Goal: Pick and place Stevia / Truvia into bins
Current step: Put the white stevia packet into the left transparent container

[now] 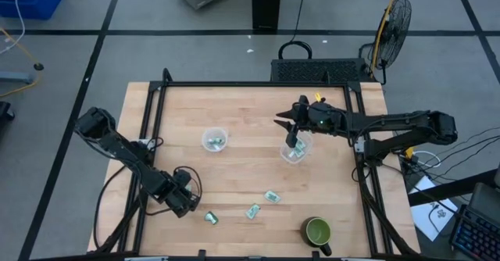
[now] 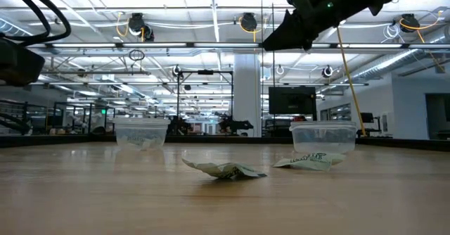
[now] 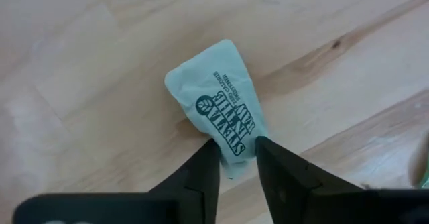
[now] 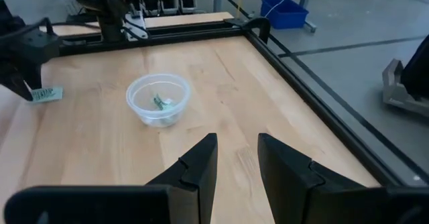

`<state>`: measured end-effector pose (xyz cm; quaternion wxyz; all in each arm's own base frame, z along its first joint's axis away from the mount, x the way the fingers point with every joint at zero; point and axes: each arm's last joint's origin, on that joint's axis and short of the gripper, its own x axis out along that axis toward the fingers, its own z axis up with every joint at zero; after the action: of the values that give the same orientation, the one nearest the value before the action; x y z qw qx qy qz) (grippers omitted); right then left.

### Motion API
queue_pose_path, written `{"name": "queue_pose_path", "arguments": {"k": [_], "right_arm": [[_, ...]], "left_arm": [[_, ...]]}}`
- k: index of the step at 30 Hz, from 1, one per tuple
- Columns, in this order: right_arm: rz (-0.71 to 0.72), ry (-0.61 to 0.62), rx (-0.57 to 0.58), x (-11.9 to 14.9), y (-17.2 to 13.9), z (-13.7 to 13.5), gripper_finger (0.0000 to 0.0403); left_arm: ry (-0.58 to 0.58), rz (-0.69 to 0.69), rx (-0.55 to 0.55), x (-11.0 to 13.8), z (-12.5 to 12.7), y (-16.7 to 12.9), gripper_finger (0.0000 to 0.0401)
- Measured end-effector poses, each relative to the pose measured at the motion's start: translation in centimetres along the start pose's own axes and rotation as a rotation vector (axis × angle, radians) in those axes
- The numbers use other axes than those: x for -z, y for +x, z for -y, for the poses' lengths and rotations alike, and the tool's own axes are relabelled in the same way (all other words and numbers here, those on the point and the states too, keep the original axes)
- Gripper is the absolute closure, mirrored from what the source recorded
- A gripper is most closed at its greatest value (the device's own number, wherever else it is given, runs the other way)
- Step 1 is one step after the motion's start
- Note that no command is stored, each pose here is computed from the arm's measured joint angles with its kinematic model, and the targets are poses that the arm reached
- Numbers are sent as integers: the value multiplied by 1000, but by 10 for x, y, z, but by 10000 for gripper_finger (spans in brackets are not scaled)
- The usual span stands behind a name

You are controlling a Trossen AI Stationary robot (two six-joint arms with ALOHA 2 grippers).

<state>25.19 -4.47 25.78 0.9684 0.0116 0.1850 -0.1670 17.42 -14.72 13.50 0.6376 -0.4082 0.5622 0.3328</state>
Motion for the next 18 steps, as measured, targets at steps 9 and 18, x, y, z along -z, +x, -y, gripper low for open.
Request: {"name": "queue_pose_path", "arguments": {"k": [9,18], "right_arm": [[100,1,-1,-10,0,0,303],[181,-17,0,-18,-2,0,303]], "left_arm": [[10,43,13,-7,2,0,364],[46,297,61,-45,5,-11,384]]}}
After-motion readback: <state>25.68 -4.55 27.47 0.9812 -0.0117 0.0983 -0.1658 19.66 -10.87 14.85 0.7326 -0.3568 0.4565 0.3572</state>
